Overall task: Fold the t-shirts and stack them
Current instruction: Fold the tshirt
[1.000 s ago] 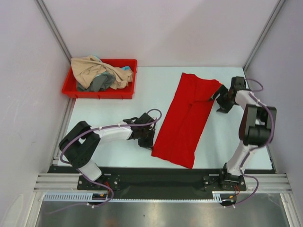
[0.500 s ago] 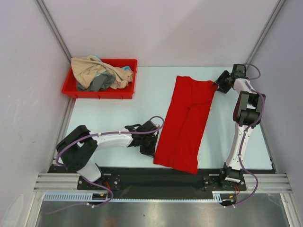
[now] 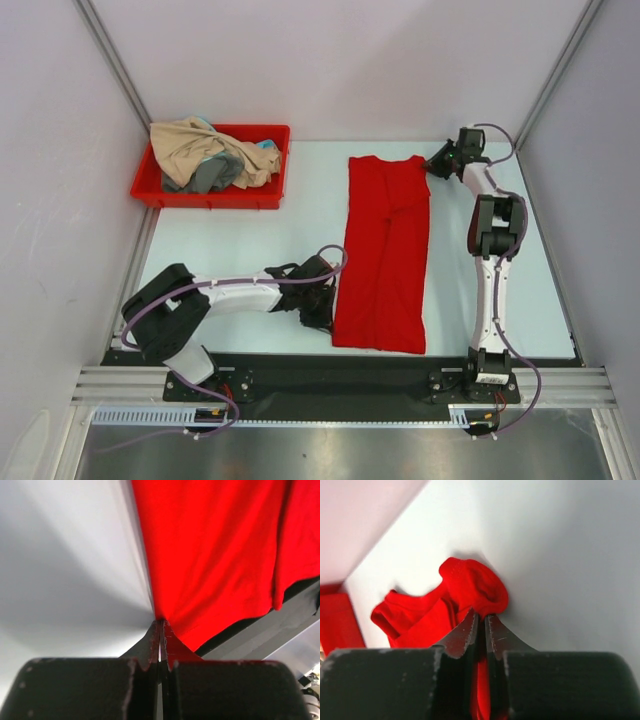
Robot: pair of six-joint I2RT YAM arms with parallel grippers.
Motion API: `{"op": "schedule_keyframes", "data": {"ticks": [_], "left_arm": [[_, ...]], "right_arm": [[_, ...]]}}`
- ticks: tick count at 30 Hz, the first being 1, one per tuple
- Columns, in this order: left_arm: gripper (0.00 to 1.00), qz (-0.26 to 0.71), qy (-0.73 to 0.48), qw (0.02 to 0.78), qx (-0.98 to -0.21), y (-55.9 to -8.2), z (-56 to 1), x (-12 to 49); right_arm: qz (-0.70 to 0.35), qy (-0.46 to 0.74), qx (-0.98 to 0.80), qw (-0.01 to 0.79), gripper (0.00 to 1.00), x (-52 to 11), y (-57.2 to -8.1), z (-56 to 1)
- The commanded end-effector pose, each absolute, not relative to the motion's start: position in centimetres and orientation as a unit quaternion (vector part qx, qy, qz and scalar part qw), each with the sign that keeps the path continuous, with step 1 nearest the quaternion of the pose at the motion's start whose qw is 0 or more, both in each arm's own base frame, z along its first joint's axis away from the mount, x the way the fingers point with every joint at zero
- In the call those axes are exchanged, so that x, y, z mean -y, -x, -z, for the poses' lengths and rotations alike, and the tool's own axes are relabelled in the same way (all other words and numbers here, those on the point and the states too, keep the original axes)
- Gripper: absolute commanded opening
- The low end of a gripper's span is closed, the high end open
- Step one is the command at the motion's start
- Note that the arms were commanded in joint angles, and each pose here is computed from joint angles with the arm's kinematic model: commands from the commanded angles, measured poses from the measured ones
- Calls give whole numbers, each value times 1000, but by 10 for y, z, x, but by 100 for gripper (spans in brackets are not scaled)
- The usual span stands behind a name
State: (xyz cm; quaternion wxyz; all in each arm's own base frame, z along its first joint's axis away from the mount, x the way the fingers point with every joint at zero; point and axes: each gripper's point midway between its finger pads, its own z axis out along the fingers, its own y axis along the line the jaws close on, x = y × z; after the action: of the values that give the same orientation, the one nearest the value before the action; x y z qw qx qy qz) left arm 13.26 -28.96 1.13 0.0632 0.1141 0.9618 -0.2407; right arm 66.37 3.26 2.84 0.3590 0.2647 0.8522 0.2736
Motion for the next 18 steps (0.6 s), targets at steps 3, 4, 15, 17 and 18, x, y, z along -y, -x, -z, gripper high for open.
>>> {"op": "schedule_keyframes", "data": {"ticks": [3,4,15,17,18], "left_arm": [[0,192,-104,56,-974,-132,15,277],[0,191,-104,57,-974,-134,16,279],[11,189,-116,73,-972,-151,0,295],[20,181,-114,72,-974,-149,-3,288],[22,184,-114,78,-973,-149,-9,288]], "right_arm": [[-290,-292,-818,402,5,-66,-701,-25],[-291,-296,-815,404,6,-68,-704,-19],[-245,-311,-851,345,67,-21,-662,-68],[-229,-312,-864,322,73,-4,-640,-78],[-213,-293,-876,319,74,4,-622,-100]]}}
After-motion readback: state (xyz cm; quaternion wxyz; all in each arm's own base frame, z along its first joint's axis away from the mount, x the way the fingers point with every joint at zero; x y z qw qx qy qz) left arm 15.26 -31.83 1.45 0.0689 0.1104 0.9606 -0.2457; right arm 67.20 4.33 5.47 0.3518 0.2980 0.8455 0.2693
